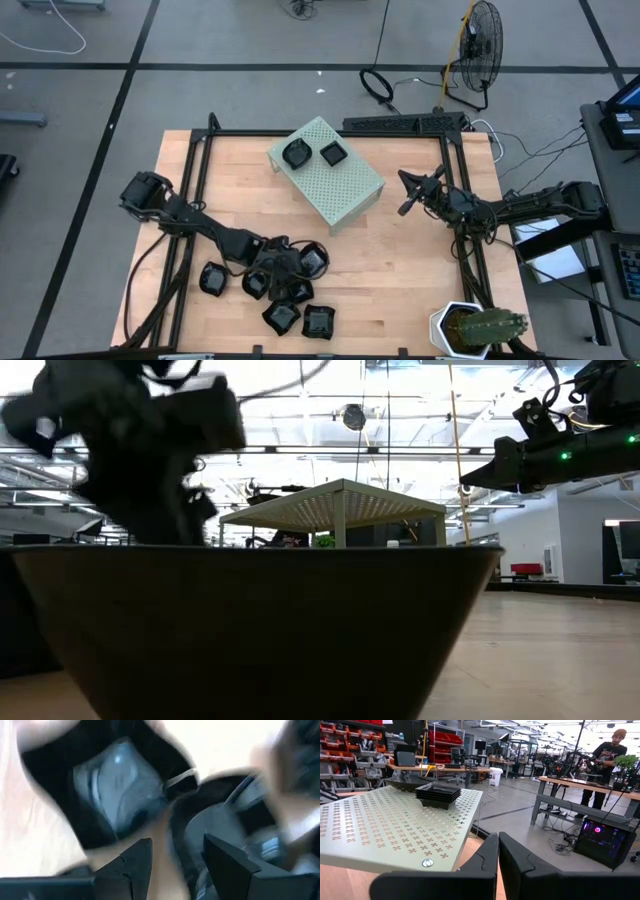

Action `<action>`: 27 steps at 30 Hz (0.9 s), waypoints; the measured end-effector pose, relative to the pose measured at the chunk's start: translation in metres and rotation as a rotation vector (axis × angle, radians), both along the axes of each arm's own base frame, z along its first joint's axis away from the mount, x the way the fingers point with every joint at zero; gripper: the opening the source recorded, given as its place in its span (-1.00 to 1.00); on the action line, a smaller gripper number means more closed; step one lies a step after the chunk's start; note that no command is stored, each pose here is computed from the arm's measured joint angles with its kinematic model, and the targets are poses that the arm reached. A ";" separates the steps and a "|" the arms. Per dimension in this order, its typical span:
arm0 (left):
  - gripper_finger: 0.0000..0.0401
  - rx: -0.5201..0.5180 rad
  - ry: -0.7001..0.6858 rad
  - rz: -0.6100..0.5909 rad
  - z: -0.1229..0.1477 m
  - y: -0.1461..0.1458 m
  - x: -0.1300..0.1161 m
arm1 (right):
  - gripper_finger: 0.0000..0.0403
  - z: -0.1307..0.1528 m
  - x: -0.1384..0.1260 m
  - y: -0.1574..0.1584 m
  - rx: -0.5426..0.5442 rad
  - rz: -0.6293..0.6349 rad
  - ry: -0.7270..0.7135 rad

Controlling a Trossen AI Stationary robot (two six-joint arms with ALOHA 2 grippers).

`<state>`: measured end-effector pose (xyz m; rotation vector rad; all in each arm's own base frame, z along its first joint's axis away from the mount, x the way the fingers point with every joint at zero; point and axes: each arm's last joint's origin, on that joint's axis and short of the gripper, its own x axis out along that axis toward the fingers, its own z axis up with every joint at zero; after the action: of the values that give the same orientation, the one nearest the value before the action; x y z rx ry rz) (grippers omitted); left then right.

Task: Pick & Place Mini shaped plates
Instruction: Stack the leaf-shaped plate on top of the other leaf-shaped plate on the shelf

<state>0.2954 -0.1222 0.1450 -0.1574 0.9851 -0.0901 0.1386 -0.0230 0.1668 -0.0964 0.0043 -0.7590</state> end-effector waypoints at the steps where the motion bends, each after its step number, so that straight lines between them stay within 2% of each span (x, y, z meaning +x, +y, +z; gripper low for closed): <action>1: -0.09 0.007 0.012 0.002 -0.004 0.001 0.000 | -0.98 0.000 0.000 0.000 0.000 0.000 0.003; 16: -0.12 -0.010 0.023 0.011 -0.012 0.005 0.006 | -0.98 0.000 0.000 0.000 0.000 0.000 0.004; 20: -0.30 -0.009 0.017 -0.001 -0.012 0.005 0.006 | -0.98 0.000 0.000 0.000 0.000 0.000 0.004; 27: -0.77 -0.013 0.014 -0.020 -0.011 0.008 0.008 | -0.98 0.000 0.000 0.000 0.000 0.000 0.005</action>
<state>0.3034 -0.1141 0.1337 -0.1601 1.0002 -0.1138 0.1386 -0.0230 0.1664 -0.0981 0.0087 -0.7589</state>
